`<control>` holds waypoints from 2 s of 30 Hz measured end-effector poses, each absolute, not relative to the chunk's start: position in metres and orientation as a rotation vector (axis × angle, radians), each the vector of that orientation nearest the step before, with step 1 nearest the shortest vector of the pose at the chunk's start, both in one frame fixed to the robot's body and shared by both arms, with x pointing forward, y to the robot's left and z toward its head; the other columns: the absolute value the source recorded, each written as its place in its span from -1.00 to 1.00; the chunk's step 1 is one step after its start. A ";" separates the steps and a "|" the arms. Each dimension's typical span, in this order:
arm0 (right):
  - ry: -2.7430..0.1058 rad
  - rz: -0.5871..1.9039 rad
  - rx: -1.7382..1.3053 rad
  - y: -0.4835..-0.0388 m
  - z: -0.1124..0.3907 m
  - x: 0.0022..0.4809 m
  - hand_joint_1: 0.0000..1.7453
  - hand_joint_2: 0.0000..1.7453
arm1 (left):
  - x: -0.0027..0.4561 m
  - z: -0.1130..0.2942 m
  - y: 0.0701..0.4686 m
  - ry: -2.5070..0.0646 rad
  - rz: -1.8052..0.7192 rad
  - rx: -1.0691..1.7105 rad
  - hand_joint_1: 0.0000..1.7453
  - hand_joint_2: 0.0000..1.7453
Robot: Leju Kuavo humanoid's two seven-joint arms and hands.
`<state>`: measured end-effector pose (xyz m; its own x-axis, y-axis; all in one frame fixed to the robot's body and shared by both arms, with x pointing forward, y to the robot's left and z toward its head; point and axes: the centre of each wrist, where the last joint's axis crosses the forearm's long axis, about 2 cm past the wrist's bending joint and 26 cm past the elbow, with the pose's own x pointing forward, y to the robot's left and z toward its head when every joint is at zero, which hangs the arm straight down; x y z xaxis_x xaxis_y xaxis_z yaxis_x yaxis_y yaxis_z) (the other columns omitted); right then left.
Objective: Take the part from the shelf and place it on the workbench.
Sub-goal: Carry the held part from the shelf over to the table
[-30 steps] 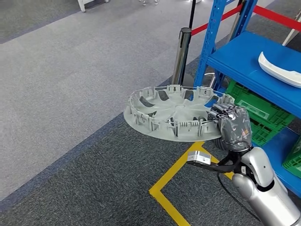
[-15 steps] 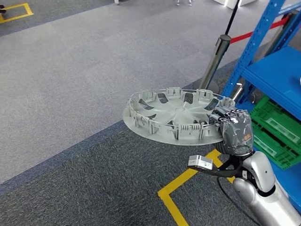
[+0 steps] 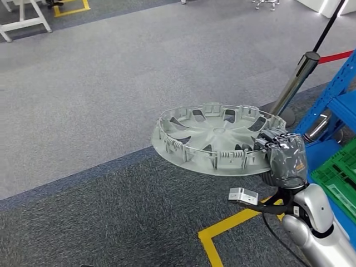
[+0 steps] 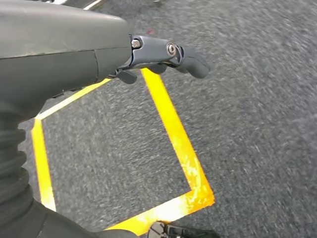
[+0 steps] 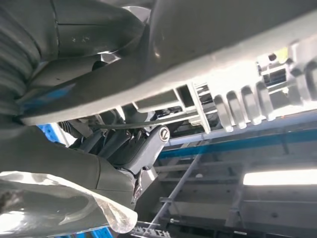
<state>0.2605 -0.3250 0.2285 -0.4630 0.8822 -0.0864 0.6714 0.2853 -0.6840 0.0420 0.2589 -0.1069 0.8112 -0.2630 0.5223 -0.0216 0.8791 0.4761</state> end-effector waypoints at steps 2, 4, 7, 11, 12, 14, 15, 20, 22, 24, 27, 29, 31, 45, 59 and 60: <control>-2.250 0.963 -1.415 -0.325 0.228 0.260 1.00 1.00 | 0.044 -0.107 0.258 -0.620 -0.135 0.485 -1.00 1.00; -2.250 0.963 -1.415 -0.325 0.228 0.260 1.00 1.00 | 0.045 -0.107 0.258 -0.622 -0.135 0.484 -1.00 1.00; -2.250 0.964 -1.414 -0.325 0.228 0.259 1.00 1.00 | 0.043 -0.107 0.258 -0.620 -0.137 0.483 -1.00 1.00; -2.252 0.961 -1.417 -0.326 0.229 0.259 1.00 1.00 | 0.045 -0.107 0.258 -0.623 -0.138 0.483 -1.00 1.00; -2.253 0.961 -1.418 -0.326 0.229 0.259 1.00 1.00 | 0.044 -0.107 0.258 -0.623 -0.138 0.483 -1.00 1.00; -2.254 0.961 -1.417 -0.326 0.229 0.259 1.00 1.00 | 0.043 -0.107 0.258 -0.620 -0.140 0.483 -1.00 1.00; -2.255 0.960 -1.418 -0.326 0.230 0.259 1.00 1.00 | 0.042 -0.107 0.258 -0.619 -0.140 0.483 -1.00 1.00; -2.254 0.964 -1.420 -0.327 0.230 0.258 1.00 1.00 | 0.044 -0.106 0.256 -0.624 -0.141 0.479 -1.00 1.00; -2.252 0.965 -1.418 -0.327 0.229 0.258 1.00 1.00 | 0.044 -0.106 0.256 -0.624 -0.141 0.478 -1.00 1.00; -2.252 0.966 -1.418 -0.327 0.229 0.258 1.00 1.00 | 0.045 -0.106 0.256 -0.625 -0.141 0.478 -1.00 1.00; -2.255 0.964 -1.421 -0.327 0.230 0.258 1.00 1.00 | 0.044 -0.106 0.256 -0.624 -0.141 0.479 -1.00 1.00; -2.257 0.963 -1.421 -0.327 0.230 0.258 1.00 1.00 | 0.042 -0.107 0.257 -0.620 -0.142 0.479 -1.00 1.00; -2.257 0.963 -1.422 -0.327 0.230 0.258 1.00 1.00 | 0.042 -0.107 0.257 -0.619 -0.142 0.479 -1.00 1.00; -2.244 0.964 -1.433 -0.327 0.229 0.254 1.00 1.00 | 0.044 -0.107 0.257 -0.623 -0.172 0.472 -1.00 1.00; -2.211 0.968 -1.447 -0.333 0.224 0.244 1.00 1.00 | 0.045 -0.106 0.255 -0.623 -0.195 0.458 -1.00 1.00; -2.211 0.967 -1.449 -0.333 0.224 0.244 1.00 1.00 | 0.044 -0.107 0.255 -0.621 -0.196 0.458 -1.00 1.00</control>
